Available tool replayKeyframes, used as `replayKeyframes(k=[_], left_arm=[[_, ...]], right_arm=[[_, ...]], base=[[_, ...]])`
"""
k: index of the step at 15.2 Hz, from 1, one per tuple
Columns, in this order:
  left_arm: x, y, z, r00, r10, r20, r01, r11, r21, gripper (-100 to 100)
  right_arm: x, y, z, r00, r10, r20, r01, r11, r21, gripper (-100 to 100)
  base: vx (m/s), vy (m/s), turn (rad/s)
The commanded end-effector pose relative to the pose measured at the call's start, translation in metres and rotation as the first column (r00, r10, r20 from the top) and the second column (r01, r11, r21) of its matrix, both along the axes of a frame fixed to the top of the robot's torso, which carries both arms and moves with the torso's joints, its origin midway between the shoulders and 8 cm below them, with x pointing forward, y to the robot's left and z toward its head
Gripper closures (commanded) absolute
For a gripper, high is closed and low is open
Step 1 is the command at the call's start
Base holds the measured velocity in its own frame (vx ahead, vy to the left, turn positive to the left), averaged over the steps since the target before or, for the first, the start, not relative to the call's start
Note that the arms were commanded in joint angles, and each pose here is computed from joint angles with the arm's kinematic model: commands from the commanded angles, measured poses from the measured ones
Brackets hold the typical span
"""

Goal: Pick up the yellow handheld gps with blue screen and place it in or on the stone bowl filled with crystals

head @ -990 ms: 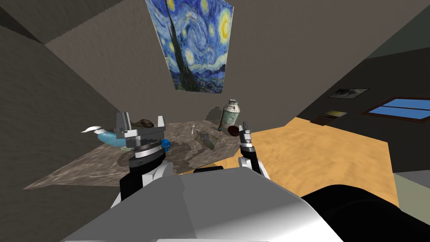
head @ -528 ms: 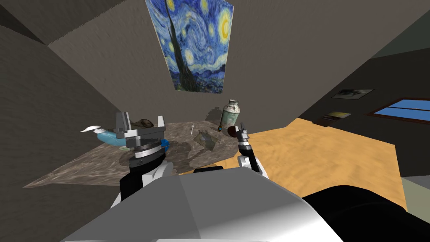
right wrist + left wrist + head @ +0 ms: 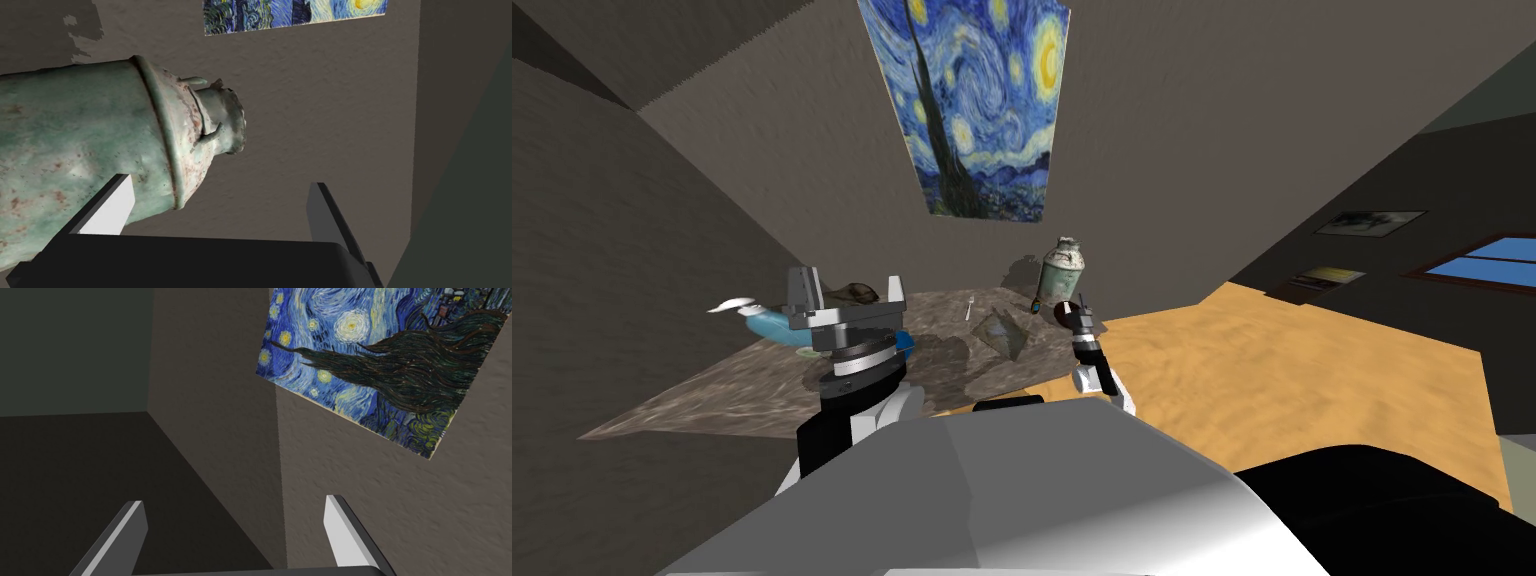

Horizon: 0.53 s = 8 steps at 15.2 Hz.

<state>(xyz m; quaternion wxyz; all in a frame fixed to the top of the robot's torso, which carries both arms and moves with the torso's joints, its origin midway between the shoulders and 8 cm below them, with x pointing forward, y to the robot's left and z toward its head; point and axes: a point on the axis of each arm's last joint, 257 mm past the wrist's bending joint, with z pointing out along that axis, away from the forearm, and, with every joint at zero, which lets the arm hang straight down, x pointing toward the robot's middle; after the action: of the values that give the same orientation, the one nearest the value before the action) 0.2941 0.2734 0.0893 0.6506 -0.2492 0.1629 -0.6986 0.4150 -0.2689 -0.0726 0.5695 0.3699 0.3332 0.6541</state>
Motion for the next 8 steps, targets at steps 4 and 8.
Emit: replayKeyframes(k=[4, 8], left_arm=[[0.0, 0.0, 0.0, 1.0, 0.0, 0.0, 0.0, 1.0, 0.0, 0], [0.0, 0.0, 0.0, 1.0, 0.0, 0.0, 0.0, 1.0, 0.0, 0]], right_arm=[[0.02, 0.002, -0.024, 0.996, 0.082, -0.042, -0.074, 0.985, 0.159, -100], [0.035, 0.004, -0.043, 0.988, 0.141, -0.066, -0.117, 0.953, 0.279, -100]], base=[[0.006, -0.024, 0.03], [0.003, -0.023, 0.034]])
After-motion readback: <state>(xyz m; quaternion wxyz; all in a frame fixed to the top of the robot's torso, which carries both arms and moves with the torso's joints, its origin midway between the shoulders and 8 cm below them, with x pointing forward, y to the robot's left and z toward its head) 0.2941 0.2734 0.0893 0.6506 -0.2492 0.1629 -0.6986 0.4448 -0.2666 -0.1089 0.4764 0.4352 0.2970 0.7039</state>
